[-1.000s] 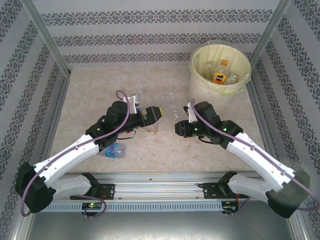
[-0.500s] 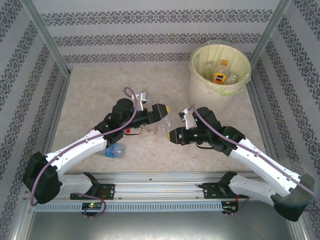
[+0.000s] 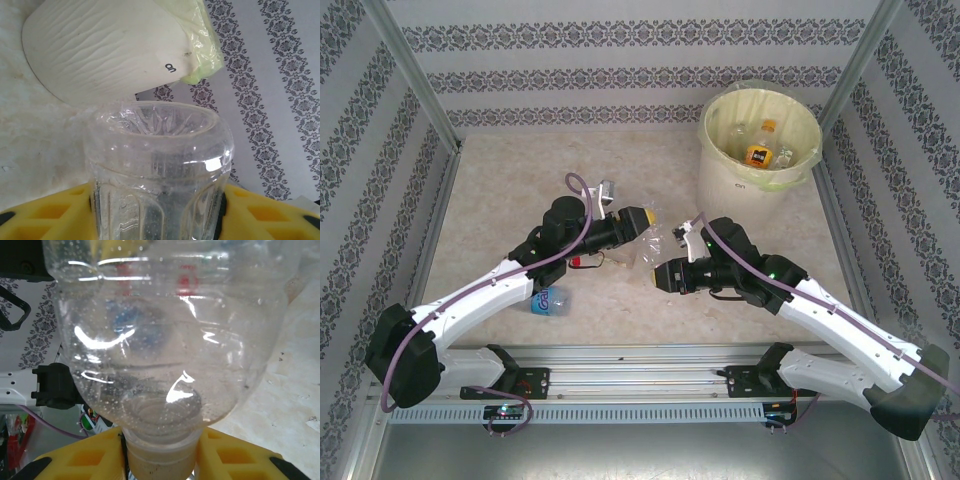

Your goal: Put the plastic bottles in the bin

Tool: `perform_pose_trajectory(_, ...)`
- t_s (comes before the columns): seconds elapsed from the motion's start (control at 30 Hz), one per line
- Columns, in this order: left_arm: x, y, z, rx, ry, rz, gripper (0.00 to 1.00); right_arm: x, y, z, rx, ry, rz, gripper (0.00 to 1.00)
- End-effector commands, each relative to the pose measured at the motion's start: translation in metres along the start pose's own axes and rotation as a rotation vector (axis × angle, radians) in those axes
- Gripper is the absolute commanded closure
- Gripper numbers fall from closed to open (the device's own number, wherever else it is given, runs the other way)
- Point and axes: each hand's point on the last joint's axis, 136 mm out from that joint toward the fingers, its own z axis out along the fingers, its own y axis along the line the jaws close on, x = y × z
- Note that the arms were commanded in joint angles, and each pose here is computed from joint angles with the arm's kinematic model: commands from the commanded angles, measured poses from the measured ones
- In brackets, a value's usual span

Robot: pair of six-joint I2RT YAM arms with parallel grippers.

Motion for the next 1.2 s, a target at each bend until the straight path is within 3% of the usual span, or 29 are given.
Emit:
perform_pose_trajectory(0.0,-0.013,-0.022,-0.003,0.093,-0.045,0.040,0.46,0.001,0.003,-0.002,-0.004,-0.004,0.000,0.58)
perform_pose_trajectory(0.13,-0.010,-0.028,-0.006,0.129,-0.031,0.073,0.46,-0.004,0.009,-0.010,-0.014,-0.029,0.011,0.32)
perform_pose_trajectory(0.2,-0.009,-0.032,-0.007,0.153,-0.024,0.083,0.46,-0.008,0.013,-0.014,-0.028,-0.047,0.016,0.24)
perform_pose_trajectory(0.47,-0.003,-0.040,-0.010,0.195,0.014,0.101,0.44,-0.034,0.024,-0.032,-0.055,-0.106,0.018,0.14)
perform_pose_trajectory(0.6,0.000,-0.038,-0.008,0.204,0.024,0.083,0.43,-0.051,0.031,-0.029,-0.083,-0.124,0.010,0.17)
perform_pose_trajectory(1.0,-0.001,-0.041,-0.009,0.209,0.025,0.077,0.38,-0.063,0.023,-0.024,-0.061,-0.147,0.023,0.46)
perform_pose_trajectory(1.07,-0.002,-0.042,-0.010,0.210,0.021,0.077,0.30,-0.064,0.022,-0.028,-0.060,-0.155,0.026,0.49)
perform_pose_trajectory(1.17,-0.008,-0.052,-0.016,0.221,-0.002,0.082,0.09,-0.067,0.019,-0.037,-0.048,-0.172,0.029,0.51)
